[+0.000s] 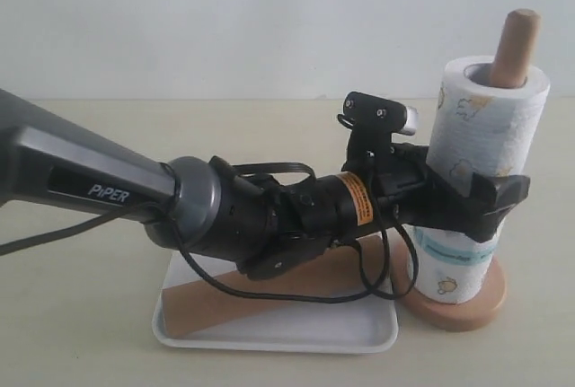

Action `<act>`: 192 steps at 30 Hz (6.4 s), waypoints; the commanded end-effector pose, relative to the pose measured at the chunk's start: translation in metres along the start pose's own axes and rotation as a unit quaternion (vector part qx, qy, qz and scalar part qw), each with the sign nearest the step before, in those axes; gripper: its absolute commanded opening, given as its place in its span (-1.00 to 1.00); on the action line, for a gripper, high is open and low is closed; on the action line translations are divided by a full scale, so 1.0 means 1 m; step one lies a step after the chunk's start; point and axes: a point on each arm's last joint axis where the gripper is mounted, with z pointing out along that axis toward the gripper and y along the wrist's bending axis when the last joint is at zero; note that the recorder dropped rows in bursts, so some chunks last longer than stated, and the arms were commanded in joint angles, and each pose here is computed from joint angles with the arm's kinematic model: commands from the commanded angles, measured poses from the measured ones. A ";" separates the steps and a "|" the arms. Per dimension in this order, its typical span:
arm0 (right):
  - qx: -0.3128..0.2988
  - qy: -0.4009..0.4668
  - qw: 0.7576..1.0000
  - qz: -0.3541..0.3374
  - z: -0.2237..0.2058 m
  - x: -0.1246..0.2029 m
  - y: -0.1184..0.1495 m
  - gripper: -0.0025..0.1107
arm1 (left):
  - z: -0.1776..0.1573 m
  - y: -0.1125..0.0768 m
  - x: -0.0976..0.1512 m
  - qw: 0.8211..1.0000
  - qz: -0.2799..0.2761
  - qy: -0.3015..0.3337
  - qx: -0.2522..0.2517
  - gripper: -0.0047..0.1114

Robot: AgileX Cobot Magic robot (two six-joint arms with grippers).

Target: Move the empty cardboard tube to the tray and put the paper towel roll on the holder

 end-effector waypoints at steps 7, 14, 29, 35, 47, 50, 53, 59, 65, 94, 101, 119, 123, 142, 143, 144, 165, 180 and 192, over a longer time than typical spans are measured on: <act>0.000 -0.005 1.000 -0.002 0.000 -0.001 0.000 -0.96 | -0.002 -0.010 0.013 0.994 0.069 0.061 0.056 0.97; 0.000 -0.005 1.000 -0.002 0.000 -0.001 0.000 -0.96 | -0.007 -0.018 -0.012 0.994 0.084 0.043 0.057 0.97; 0.000 -0.002 1.000 -0.003 0.000 0.000 0.000 -0.96 | -0.047 -0.011 -0.017 0.988 0.120 0.089 0.026 0.97; 0.000 -0.002 1.000 -0.003 0.000 0.000 0.000 -0.96 | -0.075 -0.006 -0.018 0.988 0.116 0.101 0.014 0.97; 0.000 -0.002 1.000 -0.003 0.000 0.000 0.000 -0.96 | -0.156 -0.050 -0.024 0.923 0.283 0.193 0.174 -0.14; 0.000 -0.002 1.000 -0.003 0.000 0.000 0.000 -0.96 | -0.167 -0.058 -0.030 0.892 0.348 0.195 0.214 -0.59; 0.000 -0.002 1.000 -0.003 0.000 0.000 0.000 -0.96 | -0.170 -0.063 -0.034 0.887 0.356 0.185 0.227 -0.85; 0.000 -0.002 1.000 -0.003 0.000 0.000 0.000 -0.96 | -0.170 -0.064 -0.035 0.887 0.354 0.181 0.233 -0.85; 0.000 -0.002 1.000 -0.003 0.000 0.000 0.000 -0.96 | -0.170 -0.064 -0.035 0.887 0.354 0.181 0.233 -0.85; 0.000 -0.004 1.000 -0.003 0.000 0.000 0.000 -0.96 | -0.234 -0.077 -0.137 0.944 0.327 0.034 -0.028 -0.85; 0.000 -0.004 1.000 -0.003 0.000 0.000 0.000 -0.96 | -0.296 -0.056 -0.151 0.959 0.204 -0.006 -0.198 -0.85; 0.000 -0.004 1.000 -0.003 0.000 0.000 0.000 -0.96 | -0.420 -0.058 -0.052 0.901 0.050 -0.271 -0.336 -0.85; 0.000 -0.004 1.000 -0.003 0.000 0.000 0.000 -0.96 | -0.423 -0.063 -0.044 0.897 0.086 -0.273 -0.336 -0.85; 0.000 -0.004 1.000 -0.003 0.000 0.000 0.000 -0.96 | -0.439 -0.048 -0.039 0.844 0.107 -0.252 -0.460 -0.85; 0.000 -0.004 1.000 -0.003 0.000 0.000 0.000 -0.96 | -0.440 -0.048 -0.039 0.845 0.094 -0.258 -0.459 -0.85; 0.000 -0.004 1.000 -0.003 0.000 0.000 0.000 -0.96 | -0.440 -0.048 -0.039 0.846 0.083 -0.261 -0.457 -0.85; 0.000 -0.001 1.000 -0.003 0.000 0.000 0.000 -0.96 | -0.430 -0.034 0.016 0.877 0.049 -0.082 -0.471 -0.85; 0.000 -0.001 1.000 -0.003 0.000 0.000 0.000 -0.96 | -0.430 -0.033 0.022 0.875 0.023 -0.062 -0.479 -0.85; 0.000 -0.001 1.000 -0.003 0.000 0.000 0.000 -0.96 | -0.430 -0.033 0.022 0.875 0.023 -0.062 -0.479 -0.85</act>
